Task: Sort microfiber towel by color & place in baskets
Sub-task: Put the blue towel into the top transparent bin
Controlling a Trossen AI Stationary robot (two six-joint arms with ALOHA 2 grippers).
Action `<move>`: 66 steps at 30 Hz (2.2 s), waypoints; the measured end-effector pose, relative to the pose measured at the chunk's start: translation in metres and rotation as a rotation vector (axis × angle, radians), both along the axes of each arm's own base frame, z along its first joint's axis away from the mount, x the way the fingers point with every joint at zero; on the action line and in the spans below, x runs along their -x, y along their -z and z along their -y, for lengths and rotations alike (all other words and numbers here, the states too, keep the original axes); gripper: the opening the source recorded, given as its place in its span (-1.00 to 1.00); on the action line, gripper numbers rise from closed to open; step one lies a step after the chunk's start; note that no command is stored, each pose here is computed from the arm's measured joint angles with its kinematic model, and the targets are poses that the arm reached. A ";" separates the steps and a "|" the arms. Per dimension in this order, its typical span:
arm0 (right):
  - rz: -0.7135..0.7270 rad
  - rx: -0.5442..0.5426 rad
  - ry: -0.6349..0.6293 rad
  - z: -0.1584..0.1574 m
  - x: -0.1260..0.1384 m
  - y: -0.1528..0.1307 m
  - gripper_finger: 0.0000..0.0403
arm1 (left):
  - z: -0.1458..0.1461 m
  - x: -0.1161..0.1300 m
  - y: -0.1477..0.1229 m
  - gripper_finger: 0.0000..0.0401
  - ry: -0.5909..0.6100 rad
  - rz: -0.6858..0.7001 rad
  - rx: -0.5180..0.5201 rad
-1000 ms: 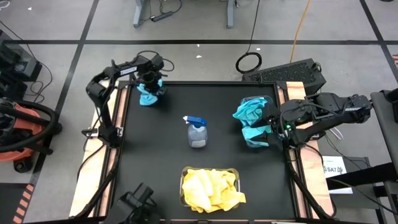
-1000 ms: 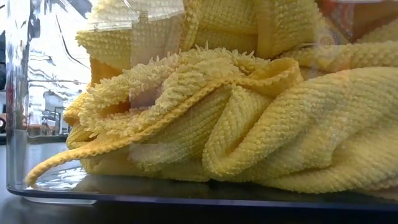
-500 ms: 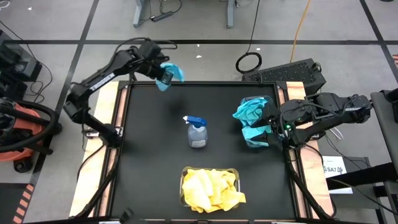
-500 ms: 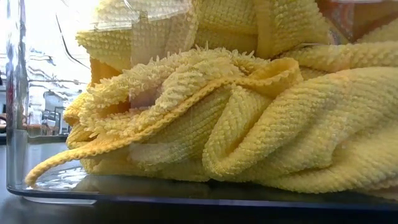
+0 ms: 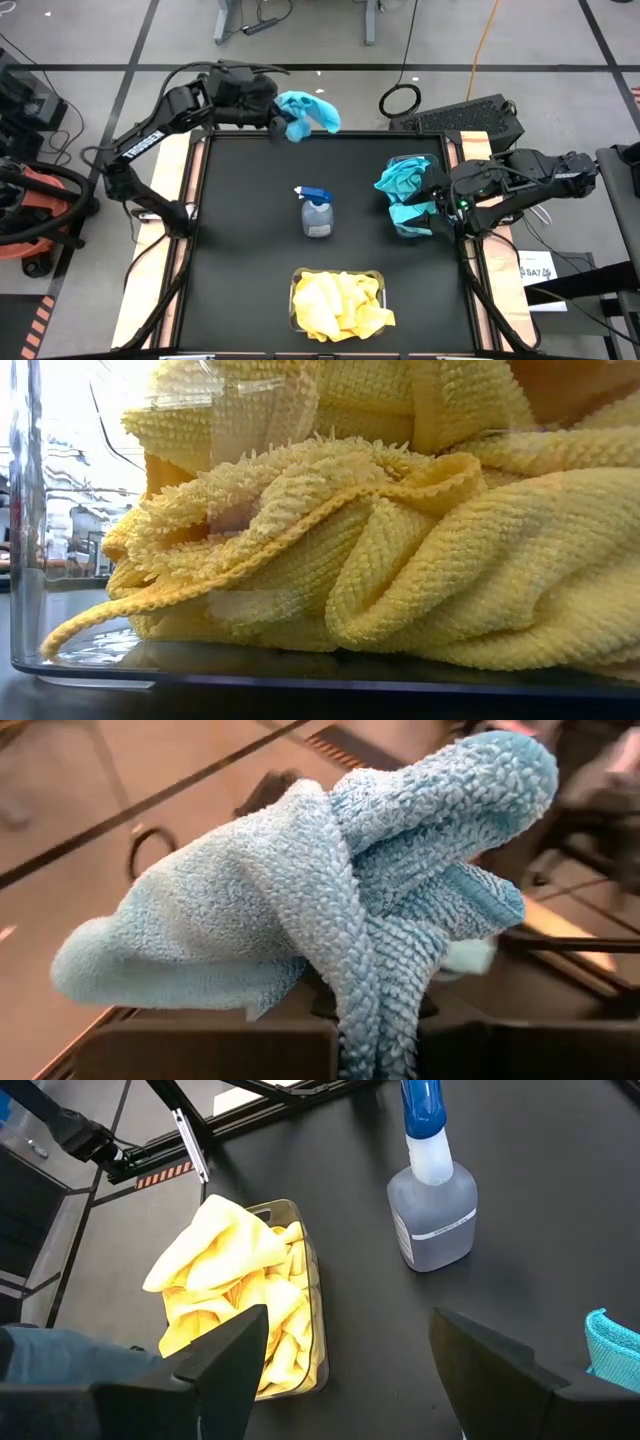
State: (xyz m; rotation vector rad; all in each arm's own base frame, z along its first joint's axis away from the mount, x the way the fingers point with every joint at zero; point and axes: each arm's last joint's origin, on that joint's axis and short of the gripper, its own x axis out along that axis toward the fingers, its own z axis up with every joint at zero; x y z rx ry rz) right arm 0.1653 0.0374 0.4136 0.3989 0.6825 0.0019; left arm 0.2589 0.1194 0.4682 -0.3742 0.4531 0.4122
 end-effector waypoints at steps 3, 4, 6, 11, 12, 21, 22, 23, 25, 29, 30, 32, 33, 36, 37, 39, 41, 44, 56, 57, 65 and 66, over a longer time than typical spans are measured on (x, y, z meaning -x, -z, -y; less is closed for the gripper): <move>0.000 0.000 0.000 0.000 0.000 0.000 0.34 | 0.016 -0.005 -0.006 -0.90 0.071 0.035 -0.008; 0.002 -0.001 0.000 0.000 0.000 0.000 0.34 | 0.022 -0.007 -0.007 -0.90 0.097 0.037 -0.004; 0.019 -0.004 0.000 0.000 -0.001 -0.002 0.34 | 0.033 -0.012 -0.007 -0.90 0.145 0.039 0.001; 0.100 -0.029 0.004 -0.003 -0.013 -0.007 0.34 | 0.060 -0.021 -0.010 -0.90 0.246 0.076 -0.005; 0.128 -0.011 -0.007 -0.004 -0.016 -0.008 0.34 | 0.065 -0.023 -0.011 -0.90 0.265 0.089 -0.009; 0.331 0.179 0.021 0.001 -0.036 -0.021 0.34 | 0.095 -0.038 -0.015 -0.90 0.376 0.172 -0.026; 0.351 0.189 0.020 0.002 -0.037 -0.023 0.34 | 0.097 -0.042 -0.013 -0.90 0.382 0.166 -0.023; 0.371 0.198 0.022 0.003 -0.037 -0.025 0.34 | 0.098 -0.044 -0.012 -0.90 0.386 0.165 -0.022; 0.412 0.224 0.036 0.005 -0.038 -0.029 0.34 | 0.099 -0.048 -0.010 -0.90 0.391 0.163 -0.019; 0.528 0.293 0.016 0.006 -0.035 -0.041 0.34 | 0.099 -0.058 -0.007 -0.90 0.381 0.183 0.005; 0.567 0.318 -0.013 0.005 -0.035 -0.045 0.34 | 0.099 -0.061 -0.006 -0.90 0.381 0.196 0.014; 0.639 0.379 -0.087 0.001 -0.035 -0.050 0.34 | 0.098 -0.064 -0.007 -0.90 0.388 0.221 0.032; 0.663 0.419 -0.116 -0.001 -0.035 -0.052 0.34 | 0.097 -0.065 -0.007 -0.90 0.394 0.236 0.047; 0.683 0.536 -0.143 -0.003 -0.036 -0.054 0.34 | 0.096 -0.071 -0.011 -0.90 0.413 0.303 0.077; 0.678 0.572 -0.140 -0.003 -0.036 -0.053 0.34 | 0.095 -0.072 -0.011 -0.90 0.416 0.312 0.094; 0.661 0.639 -0.126 -0.002 -0.038 -0.052 0.34 | 0.095 -0.077 -0.012 -0.90 0.421 0.349 0.114; 0.647 0.702 -0.126 -0.002 -0.040 -0.051 0.35 | 0.094 -0.081 -0.013 -0.90 0.423 0.380 0.135; 0.631 0.778 -0.135 -0.002 -0.043 -0.049 0.41 | 0.093 -0.087 -0.012 -0.90 0.416 0.411 0.173; 0.558 1.008 -0.062 -0.004 -0.069 -0.042 0.82 | 0.094 -0.105 -0.009 -0.90 0.489 0.487 0.314; 0.564 1.017 -0.061 -0.005 -0.070 -0.043 0.84 | 0.095 -0.107 -0.008 -0.90 0.494 0.490 0.317; 0.519 1.125 -0.018 -0.005 -0.082 -0.040 0.83 | 0.102 -0.124 -0.001 -0.88 0.572 0.530 0.407; 0.522 1.133 -0.017 -0.005 -0.082 -0.040 0.80 | 0.103 -0.127 0.001 -0.85 0.568 0.522 0.420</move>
